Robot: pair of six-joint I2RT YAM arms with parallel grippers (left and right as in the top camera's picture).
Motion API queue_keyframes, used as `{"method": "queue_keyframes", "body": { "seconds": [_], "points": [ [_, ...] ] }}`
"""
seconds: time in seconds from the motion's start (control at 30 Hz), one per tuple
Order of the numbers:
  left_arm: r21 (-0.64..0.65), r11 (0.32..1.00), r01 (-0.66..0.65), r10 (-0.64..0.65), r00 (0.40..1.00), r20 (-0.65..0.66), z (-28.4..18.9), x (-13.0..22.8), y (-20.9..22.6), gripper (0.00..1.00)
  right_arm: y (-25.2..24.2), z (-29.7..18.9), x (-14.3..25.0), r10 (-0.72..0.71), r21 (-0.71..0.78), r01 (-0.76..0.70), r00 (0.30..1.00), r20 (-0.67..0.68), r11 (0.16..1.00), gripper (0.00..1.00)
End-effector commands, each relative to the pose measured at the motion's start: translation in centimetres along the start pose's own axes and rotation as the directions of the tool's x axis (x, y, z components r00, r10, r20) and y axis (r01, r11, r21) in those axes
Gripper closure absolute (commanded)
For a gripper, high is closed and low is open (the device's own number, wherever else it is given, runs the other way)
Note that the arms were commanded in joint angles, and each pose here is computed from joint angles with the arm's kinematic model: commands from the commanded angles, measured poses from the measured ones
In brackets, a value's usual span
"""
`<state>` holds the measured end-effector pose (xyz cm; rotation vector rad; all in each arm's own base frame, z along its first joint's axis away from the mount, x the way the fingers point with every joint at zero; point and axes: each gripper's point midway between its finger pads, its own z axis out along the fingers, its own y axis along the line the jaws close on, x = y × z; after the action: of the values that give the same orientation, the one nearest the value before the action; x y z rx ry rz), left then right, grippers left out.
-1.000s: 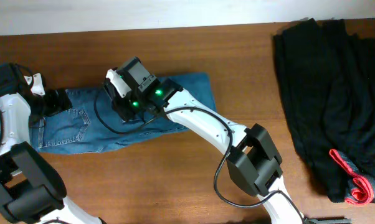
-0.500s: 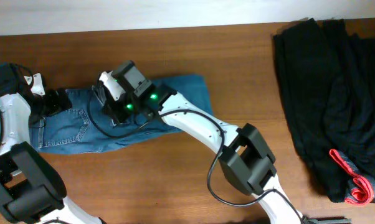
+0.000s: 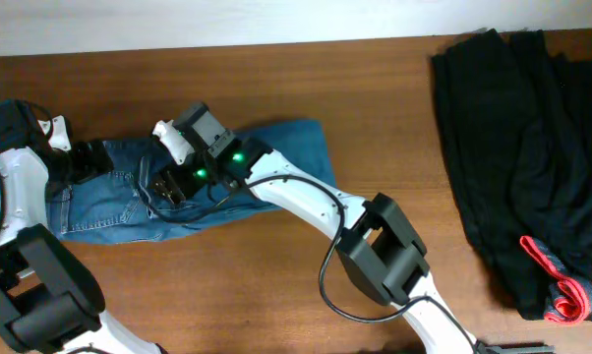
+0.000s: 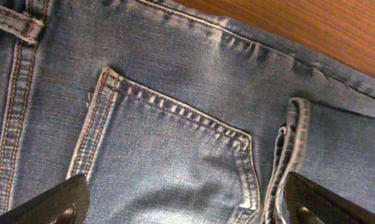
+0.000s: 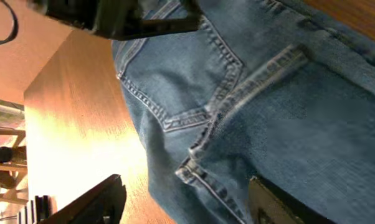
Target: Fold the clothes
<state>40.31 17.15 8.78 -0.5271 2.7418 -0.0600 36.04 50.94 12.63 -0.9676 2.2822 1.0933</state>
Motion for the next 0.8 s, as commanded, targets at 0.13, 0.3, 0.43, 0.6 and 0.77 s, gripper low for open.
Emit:
{"method": "queue_keyframes", "body": {
  "seconds": [0.13, 0.3, 0.43, 0.6, 0.77],
  "points": [
    [-0.005, 1.000, 0.016, -0.016, 1.000, 0.009, -0.4, -0.1, 0.2, 0.01, -8.1, -7.0, -1.9, 0.123, 0.095, -0.125, 0.992, 0.020, 0.988, 0.28],
    [-0.006, 1.000, 0.017, -0.017, 1.000, 0.009, -0.4, -0.1, 0.2, 0.01, -15.8, -13.6, 1.4, 0.240, 0.297, -0.214, 0.969, -0.055, 0.931, 0.24],
    [-0.005, 1.000, 0.017, -0.017, 1.000, 0.009, -0.4, -0.1, 0.2, 0.01, -20.1, -17.4, 6.2, 0.375, 0.405, -0.289, 0.915, -0.150, 0.867, 0.26],
    [-0.005, 1.000, 0.016, -0.016, 1.000, 0.008, -0.4, -0.1, 0.2, 0.01, -22.0, -18.2, 9.7, 0.408, 0.439, -0.281, 0.884, -0.227, 0.854, 0.29],
    [-0.004, 1.000, 0.018, -0.018, 1.000, -0.003, -0.4, 0.2, 0.1, 0.01, -23.1, -18.1, 11.4, 0.424, 0.491, -0.265, 0.871, -0.248, 0.830, 0.27]
  ]
}}
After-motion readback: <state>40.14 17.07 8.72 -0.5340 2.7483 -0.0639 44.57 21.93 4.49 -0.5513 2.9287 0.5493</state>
